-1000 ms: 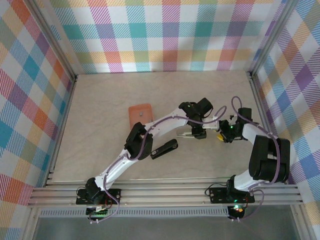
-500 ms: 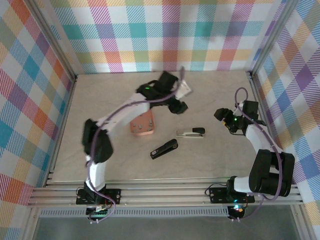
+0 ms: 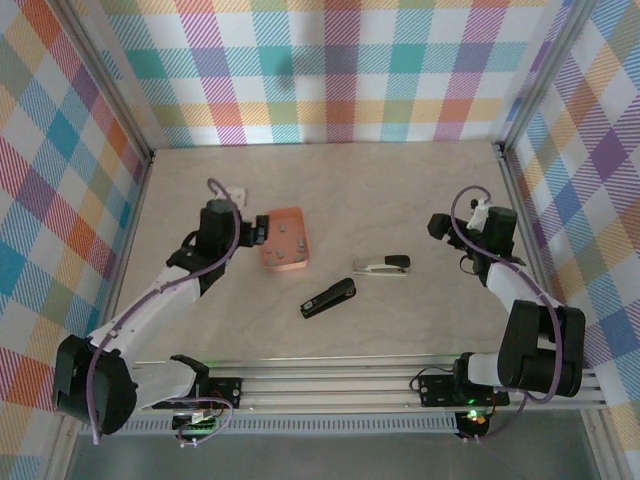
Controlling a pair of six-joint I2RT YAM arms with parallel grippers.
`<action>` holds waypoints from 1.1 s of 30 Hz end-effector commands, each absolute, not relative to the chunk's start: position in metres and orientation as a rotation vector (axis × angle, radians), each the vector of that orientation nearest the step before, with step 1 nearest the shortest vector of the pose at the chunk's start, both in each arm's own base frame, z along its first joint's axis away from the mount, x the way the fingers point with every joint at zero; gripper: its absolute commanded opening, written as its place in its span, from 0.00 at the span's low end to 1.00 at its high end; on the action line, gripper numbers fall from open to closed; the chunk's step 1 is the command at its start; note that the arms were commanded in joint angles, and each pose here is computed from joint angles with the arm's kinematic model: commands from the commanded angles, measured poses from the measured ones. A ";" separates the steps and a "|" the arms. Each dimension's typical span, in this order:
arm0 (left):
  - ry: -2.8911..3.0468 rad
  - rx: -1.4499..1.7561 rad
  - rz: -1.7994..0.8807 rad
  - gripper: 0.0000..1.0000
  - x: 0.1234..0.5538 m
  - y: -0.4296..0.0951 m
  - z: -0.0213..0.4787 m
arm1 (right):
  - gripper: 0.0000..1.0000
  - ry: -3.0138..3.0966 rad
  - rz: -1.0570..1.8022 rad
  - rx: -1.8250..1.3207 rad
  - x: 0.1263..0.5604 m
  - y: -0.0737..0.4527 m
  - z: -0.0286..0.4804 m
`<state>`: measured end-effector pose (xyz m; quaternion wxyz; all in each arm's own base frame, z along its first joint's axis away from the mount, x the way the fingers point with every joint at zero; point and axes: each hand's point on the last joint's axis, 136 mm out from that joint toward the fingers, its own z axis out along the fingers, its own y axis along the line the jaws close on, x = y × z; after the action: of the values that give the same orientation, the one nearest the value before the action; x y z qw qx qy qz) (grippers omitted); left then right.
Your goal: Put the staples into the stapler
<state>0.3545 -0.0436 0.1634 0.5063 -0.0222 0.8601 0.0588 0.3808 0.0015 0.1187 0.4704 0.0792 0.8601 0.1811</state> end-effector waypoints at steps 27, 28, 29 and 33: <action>2.002 -0.087 0.002 1.00 0.399 -0.012 0.079 | 0.99 1.945 0.223 -0.073 0.396 0.026 0.093; 2.000 -0.086 0.002 1.00 0.399 -0.012 0.079 | 0.99 1.945 0.223 -0.074 0.396 0.026 0.093; 2.001 -0.086 0.001 1.00 0.399 -0.012 0.079 | 0.99 1.946 0.223 -0.073 0.396 0.026 0.093; 2.002 -0.088 0.000 1.00 0.399 -0.011 0.079 | 0.99 1.946 0.223 -0.074 0.396 0.026 0.093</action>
<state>0.3926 -0.0096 0.0667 0.5251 -0.0439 0.8499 0.0069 0.3910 0.0245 0.0820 0.5371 -0.0173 0.8372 0.1011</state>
